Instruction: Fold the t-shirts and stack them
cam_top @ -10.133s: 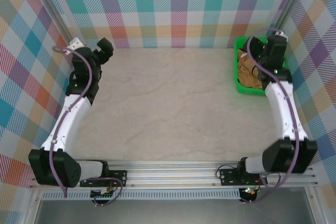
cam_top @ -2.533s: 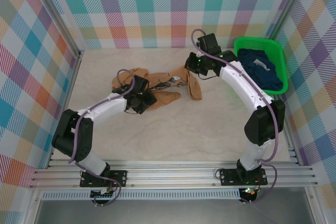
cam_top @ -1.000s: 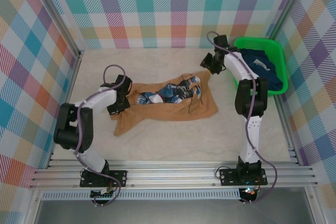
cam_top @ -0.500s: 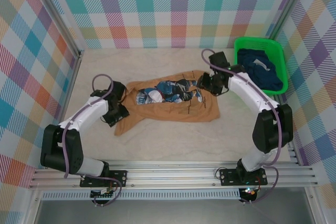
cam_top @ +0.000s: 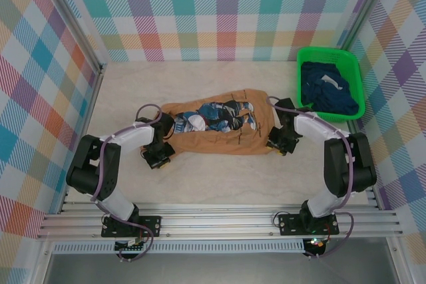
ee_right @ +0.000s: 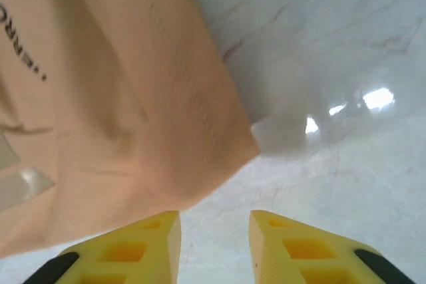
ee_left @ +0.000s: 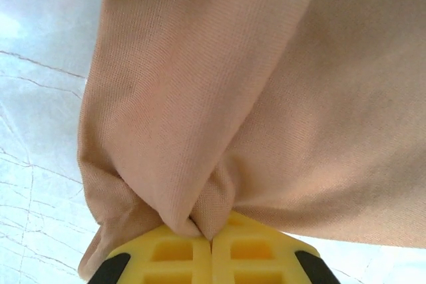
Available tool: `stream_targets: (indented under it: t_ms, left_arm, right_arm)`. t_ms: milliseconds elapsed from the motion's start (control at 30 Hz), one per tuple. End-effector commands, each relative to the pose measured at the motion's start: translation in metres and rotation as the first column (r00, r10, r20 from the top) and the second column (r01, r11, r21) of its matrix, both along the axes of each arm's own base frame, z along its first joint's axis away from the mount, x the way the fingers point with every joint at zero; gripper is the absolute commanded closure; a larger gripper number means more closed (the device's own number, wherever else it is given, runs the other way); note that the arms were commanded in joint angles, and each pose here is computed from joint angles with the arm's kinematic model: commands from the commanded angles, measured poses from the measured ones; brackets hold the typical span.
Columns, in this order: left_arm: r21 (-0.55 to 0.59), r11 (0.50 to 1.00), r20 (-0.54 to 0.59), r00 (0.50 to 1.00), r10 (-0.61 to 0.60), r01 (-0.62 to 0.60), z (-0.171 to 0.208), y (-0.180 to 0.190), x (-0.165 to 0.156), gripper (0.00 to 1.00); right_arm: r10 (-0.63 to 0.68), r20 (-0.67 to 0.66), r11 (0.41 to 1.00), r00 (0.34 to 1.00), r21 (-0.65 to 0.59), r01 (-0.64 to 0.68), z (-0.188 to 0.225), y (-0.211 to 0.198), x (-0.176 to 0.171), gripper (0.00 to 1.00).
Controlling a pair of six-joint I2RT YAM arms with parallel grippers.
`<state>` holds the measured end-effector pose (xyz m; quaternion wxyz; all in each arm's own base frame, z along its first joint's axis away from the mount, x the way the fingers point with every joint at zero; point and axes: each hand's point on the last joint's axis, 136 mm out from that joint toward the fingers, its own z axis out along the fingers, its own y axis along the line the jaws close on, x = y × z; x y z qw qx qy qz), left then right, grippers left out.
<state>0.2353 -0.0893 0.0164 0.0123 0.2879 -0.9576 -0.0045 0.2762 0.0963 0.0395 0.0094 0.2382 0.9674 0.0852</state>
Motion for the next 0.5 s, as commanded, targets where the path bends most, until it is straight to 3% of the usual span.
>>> stream_targets:
  t_ms: [0,67,233,467]
  left_arm:
    - [0.017,1.0,0.027,0.999,-0.018,0.017,0.005,0.002,-0.002,1.0]
    - [-0.006,1.0,0.044,0.999,-0.021,0.021,0.012,-0.002,-0.002,1.0]
    - [-0.099,0.995,0.077,0.997,-0.023,0.031,0.029,-0.016,-0.005,1.0]
    - [-0.161,0.986,0.09,0.996,-0.024,0.038,0.048,-0.022,-0.013,1.0]
  right_arm:
    - [-0.023,0.014,1.0,1.0,-0.002,0.023,-0.002,0.001,0.012,0.72]
    - [-0.025,0.034,1.0,0.999,-0.014,0.025,-0.006,-0.001,0.016,0.76]
    - [-0.003,0.03,0.999,1.0,-0.041,0.004,-0.012,-0.004,0.028,0.99]
    - [0.024,0.109,0.998,0.994,-0.061,-0.017,0.038,-0.011,0.024,1.0]
